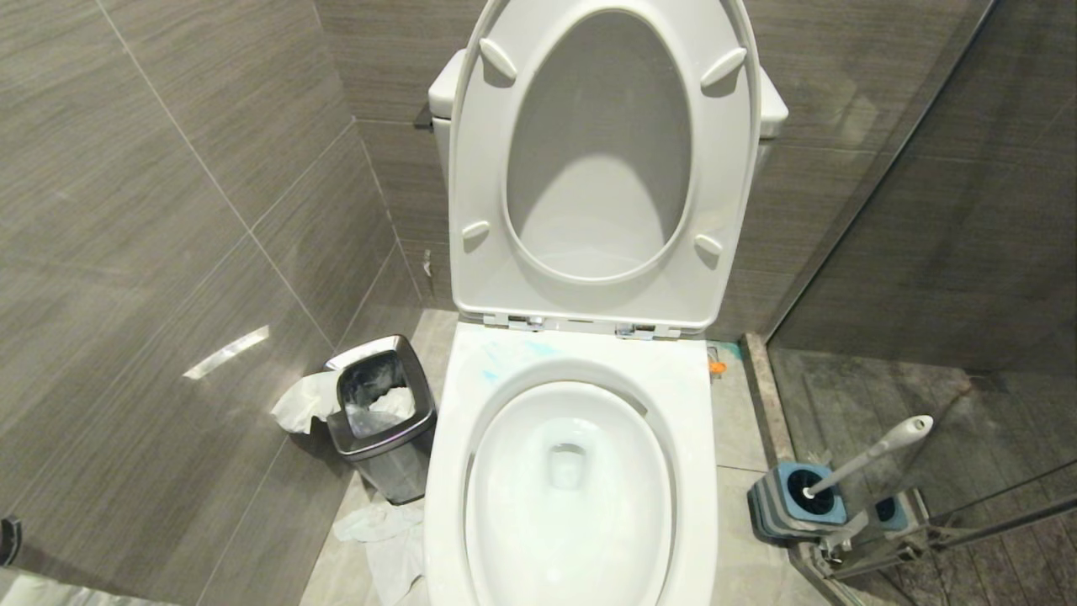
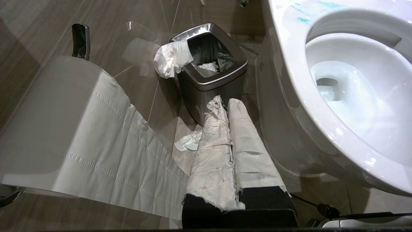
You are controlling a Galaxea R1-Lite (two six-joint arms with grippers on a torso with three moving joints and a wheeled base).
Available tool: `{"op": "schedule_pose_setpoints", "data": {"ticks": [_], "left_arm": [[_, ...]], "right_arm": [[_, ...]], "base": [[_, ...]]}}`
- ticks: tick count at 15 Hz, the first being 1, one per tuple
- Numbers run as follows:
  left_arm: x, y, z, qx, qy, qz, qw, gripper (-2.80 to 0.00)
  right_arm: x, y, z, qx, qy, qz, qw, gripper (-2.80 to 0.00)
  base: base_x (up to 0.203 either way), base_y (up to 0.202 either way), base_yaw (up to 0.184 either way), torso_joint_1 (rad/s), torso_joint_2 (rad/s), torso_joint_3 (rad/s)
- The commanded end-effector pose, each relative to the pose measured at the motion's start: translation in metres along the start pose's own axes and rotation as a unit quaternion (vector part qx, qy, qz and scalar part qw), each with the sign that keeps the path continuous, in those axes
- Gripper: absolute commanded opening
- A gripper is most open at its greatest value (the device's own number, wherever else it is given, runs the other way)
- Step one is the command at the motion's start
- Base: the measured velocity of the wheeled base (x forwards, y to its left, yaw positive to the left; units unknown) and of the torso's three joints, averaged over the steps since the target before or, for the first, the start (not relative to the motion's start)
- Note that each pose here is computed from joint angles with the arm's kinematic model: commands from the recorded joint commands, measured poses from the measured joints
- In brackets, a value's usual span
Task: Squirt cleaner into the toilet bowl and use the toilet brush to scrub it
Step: Pour in the cleaning agent
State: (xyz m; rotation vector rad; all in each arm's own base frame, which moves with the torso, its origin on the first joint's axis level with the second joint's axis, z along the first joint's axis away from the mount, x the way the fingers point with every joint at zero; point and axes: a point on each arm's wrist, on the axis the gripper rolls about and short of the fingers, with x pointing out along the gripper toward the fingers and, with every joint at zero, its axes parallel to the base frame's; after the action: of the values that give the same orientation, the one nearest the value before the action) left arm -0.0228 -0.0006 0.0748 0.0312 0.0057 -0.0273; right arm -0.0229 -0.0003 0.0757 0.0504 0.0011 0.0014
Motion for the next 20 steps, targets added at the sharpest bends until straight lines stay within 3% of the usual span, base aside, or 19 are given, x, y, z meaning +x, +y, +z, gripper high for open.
{"op": "schedule_pose_setpoints", "data": {"ticks": [1,14,20], "left_arm": [[0.0002,0.0,-0.0004,0.001,0.002,0.0,1.0,-2.8],[0.0002,0.0,-0.0005,0.0,0.002,0.001,1.0,-2.8],[0.0002,0.0,-0.0005,0.001,0.002,0.001,1.0,-2.8]], "right_arm": [[0.0001,0.0,-0.0004,0.0,0.001,0.0,1.0,-2.8],[0.0,-0.0001,-0.0002,0.0,0.001,-0.001,1.0,-2.8],[0.0,0.0,-0.0002,-0.002,0.001,0.0,1.0,-2.8]], "base": [[0.0,0.0,0.0,0.0,0.0,0.0],[0.0,0.0,0.0,0.0,0.0,-0.004],[0.0,0.0,0.0,0.003,0.0,-0.167]]}}
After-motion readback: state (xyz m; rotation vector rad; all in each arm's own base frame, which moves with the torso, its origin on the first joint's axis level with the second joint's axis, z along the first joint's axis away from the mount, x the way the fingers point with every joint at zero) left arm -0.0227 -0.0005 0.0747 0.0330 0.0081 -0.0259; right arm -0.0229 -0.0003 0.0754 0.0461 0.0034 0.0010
